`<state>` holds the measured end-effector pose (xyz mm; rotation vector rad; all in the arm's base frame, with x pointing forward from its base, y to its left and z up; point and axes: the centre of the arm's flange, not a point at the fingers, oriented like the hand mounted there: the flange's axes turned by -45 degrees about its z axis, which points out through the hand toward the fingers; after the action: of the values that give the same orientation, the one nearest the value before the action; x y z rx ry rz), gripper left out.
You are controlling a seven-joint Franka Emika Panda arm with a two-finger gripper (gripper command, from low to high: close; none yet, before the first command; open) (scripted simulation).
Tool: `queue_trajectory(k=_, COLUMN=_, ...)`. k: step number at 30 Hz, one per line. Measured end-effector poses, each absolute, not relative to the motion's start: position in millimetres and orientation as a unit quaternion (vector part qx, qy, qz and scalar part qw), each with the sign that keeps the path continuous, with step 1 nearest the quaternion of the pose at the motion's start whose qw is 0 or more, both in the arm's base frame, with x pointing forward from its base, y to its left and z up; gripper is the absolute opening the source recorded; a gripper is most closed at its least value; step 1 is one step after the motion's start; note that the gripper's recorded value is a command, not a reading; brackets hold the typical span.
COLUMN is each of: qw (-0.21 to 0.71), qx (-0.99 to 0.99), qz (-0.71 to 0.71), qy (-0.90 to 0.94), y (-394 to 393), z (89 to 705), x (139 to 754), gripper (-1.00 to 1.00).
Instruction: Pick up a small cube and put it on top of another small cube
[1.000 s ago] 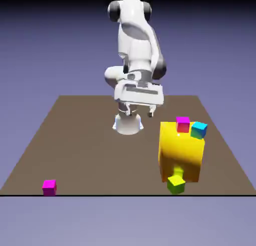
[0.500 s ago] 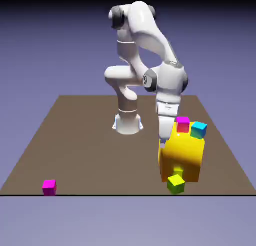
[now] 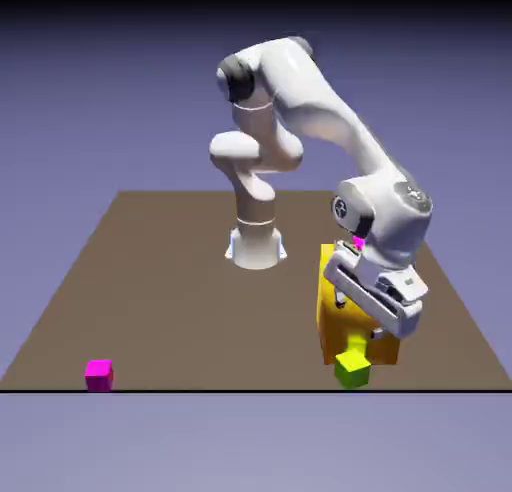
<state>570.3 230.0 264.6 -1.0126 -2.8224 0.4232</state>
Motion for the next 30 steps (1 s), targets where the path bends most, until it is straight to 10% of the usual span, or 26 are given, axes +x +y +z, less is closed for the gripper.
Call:
queue_trajectory(k=29, qw=0.348, qx=0.192, qz=0.074, qy=-0.915, y=233, z=112, x=586, gripper=0.0)
queue_trajectory(k=30, qw=0.348, qx=0.192, qz=0.073, qy=-0.915, y=231, z=102, x=580, gripper=-1.0)
